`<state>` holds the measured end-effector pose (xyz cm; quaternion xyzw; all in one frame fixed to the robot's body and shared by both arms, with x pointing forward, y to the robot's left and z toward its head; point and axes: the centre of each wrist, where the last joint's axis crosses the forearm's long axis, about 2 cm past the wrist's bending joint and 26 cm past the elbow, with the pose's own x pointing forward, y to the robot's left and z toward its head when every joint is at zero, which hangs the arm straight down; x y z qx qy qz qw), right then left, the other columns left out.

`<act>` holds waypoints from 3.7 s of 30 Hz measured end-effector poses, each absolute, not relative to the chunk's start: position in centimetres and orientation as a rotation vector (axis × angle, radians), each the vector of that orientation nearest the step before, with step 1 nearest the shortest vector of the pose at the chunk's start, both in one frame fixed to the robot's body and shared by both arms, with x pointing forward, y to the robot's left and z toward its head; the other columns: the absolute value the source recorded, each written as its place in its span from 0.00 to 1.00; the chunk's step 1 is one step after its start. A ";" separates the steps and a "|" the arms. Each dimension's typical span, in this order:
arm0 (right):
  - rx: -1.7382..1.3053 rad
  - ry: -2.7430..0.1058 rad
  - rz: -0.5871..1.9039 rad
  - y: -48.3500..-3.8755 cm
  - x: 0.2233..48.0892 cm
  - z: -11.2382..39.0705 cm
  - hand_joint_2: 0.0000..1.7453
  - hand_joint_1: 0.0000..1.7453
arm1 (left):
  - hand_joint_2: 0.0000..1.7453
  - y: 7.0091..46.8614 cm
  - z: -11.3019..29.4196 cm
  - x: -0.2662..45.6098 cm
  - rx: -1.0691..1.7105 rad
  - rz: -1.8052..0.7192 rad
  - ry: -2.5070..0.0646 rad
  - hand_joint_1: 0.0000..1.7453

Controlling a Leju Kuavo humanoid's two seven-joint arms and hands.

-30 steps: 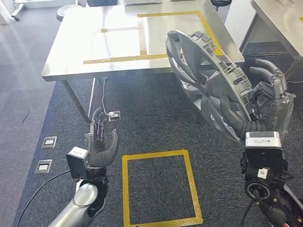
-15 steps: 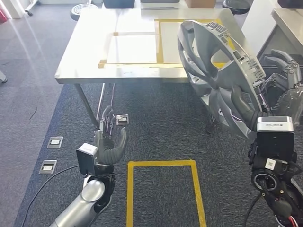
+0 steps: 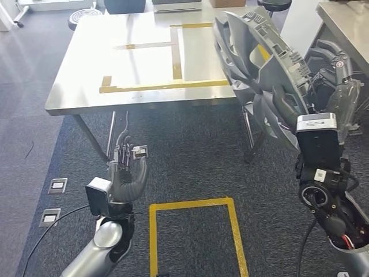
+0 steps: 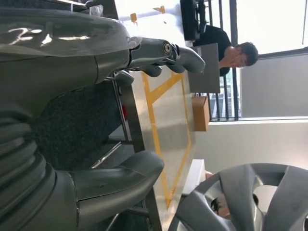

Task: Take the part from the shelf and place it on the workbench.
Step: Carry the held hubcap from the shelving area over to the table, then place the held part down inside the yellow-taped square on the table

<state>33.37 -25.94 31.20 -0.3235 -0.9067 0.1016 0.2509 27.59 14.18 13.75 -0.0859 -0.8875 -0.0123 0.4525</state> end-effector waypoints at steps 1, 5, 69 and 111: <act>-0.884 -2.467 0.277 -26.0 33.5 31.3 1.00 1.00 | 1.00 14.2 13.8 27.6 -0.213 -0.031 -2.192 0.00; -0.897 -2.467 0.265 -26.0 34.0 32.1 1.00 1.00 | 1.00 14.1 13.8 27.7 -0.227 -0.035 -2.194 0.00; -1.113 -2.183 0.379 -29.2 46.7 37.9 1.00 1.00 | 1.00 12.2 13.8 29.2 -0.296 -0.047 -2.207 0.00; -1.088 -2.009 0.522 -27.5 49.3 34.4 1.00 1.00 | 1.00 10.8 13.8 29.2 -0.359 -0.126 -2.206 0.00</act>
